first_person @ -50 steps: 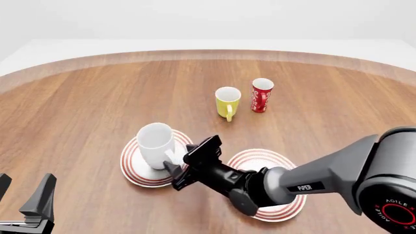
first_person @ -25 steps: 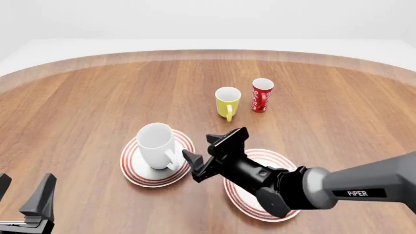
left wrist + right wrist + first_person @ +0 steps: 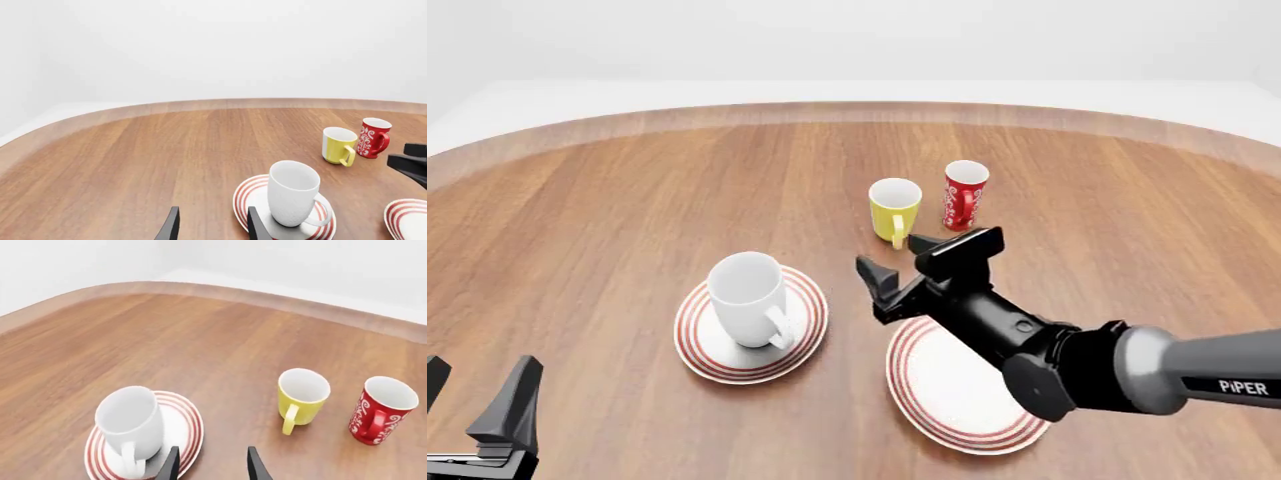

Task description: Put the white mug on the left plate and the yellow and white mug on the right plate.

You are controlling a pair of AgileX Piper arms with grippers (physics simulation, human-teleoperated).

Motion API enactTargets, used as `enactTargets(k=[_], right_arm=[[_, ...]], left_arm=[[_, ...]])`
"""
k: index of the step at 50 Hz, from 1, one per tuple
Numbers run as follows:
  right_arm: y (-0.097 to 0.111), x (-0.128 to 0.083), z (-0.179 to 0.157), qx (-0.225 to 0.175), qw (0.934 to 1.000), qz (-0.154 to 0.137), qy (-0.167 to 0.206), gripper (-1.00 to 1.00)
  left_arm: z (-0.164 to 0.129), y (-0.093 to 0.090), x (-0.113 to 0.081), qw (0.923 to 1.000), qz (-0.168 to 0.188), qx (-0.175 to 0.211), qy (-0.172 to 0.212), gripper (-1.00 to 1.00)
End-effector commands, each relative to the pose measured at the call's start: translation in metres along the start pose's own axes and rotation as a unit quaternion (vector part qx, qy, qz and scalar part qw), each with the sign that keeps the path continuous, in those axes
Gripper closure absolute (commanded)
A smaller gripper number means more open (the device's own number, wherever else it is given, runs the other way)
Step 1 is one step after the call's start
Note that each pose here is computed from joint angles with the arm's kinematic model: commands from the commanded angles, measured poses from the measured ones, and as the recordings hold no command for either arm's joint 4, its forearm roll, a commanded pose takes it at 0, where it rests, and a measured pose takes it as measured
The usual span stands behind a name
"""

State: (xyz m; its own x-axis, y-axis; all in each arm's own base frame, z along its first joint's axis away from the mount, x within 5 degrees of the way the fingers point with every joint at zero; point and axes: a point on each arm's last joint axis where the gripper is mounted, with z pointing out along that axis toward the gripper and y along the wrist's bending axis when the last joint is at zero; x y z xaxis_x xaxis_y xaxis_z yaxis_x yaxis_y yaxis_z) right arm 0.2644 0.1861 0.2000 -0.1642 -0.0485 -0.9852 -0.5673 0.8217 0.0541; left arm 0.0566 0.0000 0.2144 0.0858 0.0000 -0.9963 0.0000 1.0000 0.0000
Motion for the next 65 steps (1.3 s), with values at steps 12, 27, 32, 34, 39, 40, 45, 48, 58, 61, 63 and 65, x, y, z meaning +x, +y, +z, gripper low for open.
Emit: enactTargets(k=[12,27,32,34,39,40,45,48,58,61,63,65], right_arm=[[-0.041,-0.014,0.01,0.06,0.9976,0.017,-0.03,-1.0],[-0.066,-0.021,0.039,0.089,0.9954,0.033,-0.015,-1.0],[-0.073,-0.022,0.048,0.096,0.995,0.025,-0.005,-1.0],[-0.074,-0.023,0.051,0.097,0.995,0.024,-0.004,-1.0],[-0.081,-0.021,0.062,0.103,0.9944,0.021,0.01,-1.0],[-0.081,-0.02,0.065,0.103,0.9944,0.021,0.013,-1.0],[-0.089,-0.015,0.073,0.11,0.9935,0.021,0.019,-1.0],[-0.091,-0.013,0.076,0.111,0.9933,0.02,0.022,-1.0],[-0.098,-0.003,0.088,0.117,0.9923,0.024,0.032,-1.0],[-0.098,0.0,0.092,0.116,0.9922,0.025,0.036,-1.0],[-0.098,0.002,0.095,0.116,0.9921,0.026,0.04,-1.0],[-0.099,0.004,0.096,0.116,0.9921,0.026,0.042,-1.0]], left_arm=[[0.0,0.0,0.0,1.0,0.0,0.0,0.0,-1.0],[0.0,0.0,0.0,1.0,0.0,0.0,0.0,-1.0],[0.0,0.0,0.0,1.0,0.0,0.0,0.0,-1.0],[0.0,0.0,0.0,1.0,0.0,0.0,0.0,-1.0],[0.0,0.0,0.0,1.0,0.0,0.0,0.0,-1.0],[0.0,0.0,0.0,1.0,0.0,0.0,0.0,-1.0],[0.0,0.0,0.0,1.0,0.0,0.0,0.0,-1.0],[0.0,0.0,0.0,1.0,0.0,0.0,0.0,-1.0],[0.0,0.0,0.0,1.0,0.0,0.0,0.0,-1.0],[0.0,0.0,0.0,1.0,0.0,0.0,0.0,-1.0],[0.0,0.0,0.0,1.0,0.0,0.0,0.0,-1.0],[0.0,0.0,0.0,1.0,0.0,0.0,0.0,-1.0]])
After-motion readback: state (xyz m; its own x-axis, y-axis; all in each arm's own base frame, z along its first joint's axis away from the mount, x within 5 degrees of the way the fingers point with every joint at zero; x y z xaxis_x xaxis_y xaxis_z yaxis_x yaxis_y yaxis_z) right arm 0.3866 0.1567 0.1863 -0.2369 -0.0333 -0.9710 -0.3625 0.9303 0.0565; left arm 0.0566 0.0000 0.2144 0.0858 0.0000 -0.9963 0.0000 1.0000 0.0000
